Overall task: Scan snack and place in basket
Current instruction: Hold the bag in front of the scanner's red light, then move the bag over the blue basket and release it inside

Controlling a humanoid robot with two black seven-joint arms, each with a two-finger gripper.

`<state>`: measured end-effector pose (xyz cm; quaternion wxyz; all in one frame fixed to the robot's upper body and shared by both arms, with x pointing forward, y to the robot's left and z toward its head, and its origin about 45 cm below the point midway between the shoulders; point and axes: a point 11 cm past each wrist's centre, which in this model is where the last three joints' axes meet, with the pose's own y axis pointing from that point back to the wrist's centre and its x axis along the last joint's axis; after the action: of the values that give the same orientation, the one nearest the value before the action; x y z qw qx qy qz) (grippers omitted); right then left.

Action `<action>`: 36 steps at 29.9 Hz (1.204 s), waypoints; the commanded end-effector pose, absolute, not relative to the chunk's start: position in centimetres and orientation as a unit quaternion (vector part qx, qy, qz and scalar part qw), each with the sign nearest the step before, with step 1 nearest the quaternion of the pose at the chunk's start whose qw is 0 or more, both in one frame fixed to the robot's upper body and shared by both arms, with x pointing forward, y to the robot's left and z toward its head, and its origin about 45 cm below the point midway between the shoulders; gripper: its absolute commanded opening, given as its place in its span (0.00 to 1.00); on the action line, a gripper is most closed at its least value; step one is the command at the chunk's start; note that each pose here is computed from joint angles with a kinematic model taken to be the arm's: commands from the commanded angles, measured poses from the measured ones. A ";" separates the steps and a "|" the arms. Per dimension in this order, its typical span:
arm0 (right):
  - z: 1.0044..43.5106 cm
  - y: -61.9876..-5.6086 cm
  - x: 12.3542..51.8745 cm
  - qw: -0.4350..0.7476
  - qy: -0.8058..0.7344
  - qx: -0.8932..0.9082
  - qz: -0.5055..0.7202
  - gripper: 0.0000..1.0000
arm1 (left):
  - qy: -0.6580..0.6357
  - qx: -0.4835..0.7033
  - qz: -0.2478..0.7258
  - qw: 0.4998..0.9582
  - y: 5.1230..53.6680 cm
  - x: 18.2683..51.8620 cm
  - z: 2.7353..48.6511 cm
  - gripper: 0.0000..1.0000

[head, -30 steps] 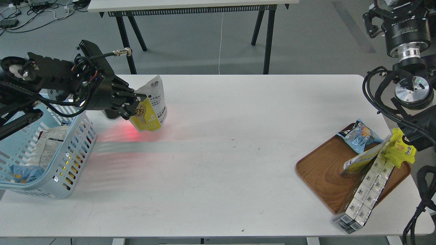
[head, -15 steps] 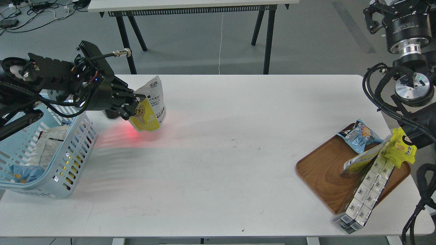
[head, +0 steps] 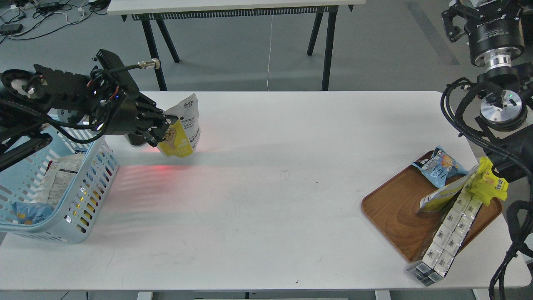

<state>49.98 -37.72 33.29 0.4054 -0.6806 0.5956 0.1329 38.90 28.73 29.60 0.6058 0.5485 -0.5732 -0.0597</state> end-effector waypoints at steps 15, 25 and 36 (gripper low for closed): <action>33.3 -37.8 50.0 0.405 0.596 -0.681 0.132 0.99 | -0.579 0.546 -0.049 0.604 28.7 39.1 30.4 0.00; 33.2 -37.8 50.0 0.402 0.597 -0.681 0.132 0.99 | -0.575 0.569 -0.036 0.588 32.4 37.8 32.9 0.00; 33.3 -38.0 50.0 0.399 0.598 -0.682 0.131 0.99 | -0.563 0.601 0.021 0.567 38.9 35.8 39.2 0.00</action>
<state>49.93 -38.11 33.24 0.3989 -0.6814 0.5997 0.1301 36.25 37.05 37.52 0.5783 0.5867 -0.5669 0.0016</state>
